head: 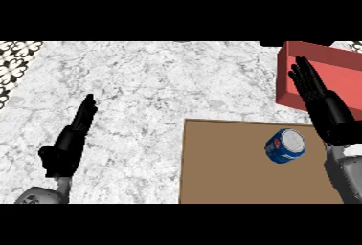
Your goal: Pick the can from the tray and place it in the cardboard box
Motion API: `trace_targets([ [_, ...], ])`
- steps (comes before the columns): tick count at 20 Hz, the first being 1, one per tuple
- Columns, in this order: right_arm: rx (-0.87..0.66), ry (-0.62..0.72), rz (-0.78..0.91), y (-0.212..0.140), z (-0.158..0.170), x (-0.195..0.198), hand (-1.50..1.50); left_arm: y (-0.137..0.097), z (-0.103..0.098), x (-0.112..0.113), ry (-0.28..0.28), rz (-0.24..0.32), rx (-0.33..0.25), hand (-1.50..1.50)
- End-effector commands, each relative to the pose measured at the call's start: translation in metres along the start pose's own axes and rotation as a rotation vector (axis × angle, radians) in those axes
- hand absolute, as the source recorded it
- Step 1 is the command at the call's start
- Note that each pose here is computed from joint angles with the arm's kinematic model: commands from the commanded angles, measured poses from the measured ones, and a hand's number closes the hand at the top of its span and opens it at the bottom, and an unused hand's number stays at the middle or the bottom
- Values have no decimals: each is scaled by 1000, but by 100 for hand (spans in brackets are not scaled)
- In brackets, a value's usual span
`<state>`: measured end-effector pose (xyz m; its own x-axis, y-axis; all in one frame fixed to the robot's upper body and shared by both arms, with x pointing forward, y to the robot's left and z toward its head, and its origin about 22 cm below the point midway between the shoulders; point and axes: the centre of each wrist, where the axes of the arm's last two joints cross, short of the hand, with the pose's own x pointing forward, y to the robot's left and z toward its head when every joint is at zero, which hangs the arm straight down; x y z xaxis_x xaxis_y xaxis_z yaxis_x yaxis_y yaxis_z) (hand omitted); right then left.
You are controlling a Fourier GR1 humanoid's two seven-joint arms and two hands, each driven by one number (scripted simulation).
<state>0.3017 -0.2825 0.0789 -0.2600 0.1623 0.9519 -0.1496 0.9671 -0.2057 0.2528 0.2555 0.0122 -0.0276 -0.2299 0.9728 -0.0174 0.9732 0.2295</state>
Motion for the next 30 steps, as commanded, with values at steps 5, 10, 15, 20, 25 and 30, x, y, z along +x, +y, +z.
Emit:
trace_targets([
  [5,-34,-229,180,-72,-13,126,-150,28,-20,40,-176,-181,-118,0],
  [10,-30,-81,496,-131,2,146,-150,25,-30,39,-188,-157,-242,0],
  [15,171,-187,662,-127,26,136,-150,17,-39,46,-210,-153,-232,0],
  [20,299,-173,844,-112,27,164,-150,33,-34,55,-198,-154,-246,0],
  [25,481,4,1062,-81,23,186,-150,26,-38,43,-217,-156,-252,0],
  [30,618,80,1157,-31,35,192,-150,26,-42,43,-198,-159,-263,0],
])
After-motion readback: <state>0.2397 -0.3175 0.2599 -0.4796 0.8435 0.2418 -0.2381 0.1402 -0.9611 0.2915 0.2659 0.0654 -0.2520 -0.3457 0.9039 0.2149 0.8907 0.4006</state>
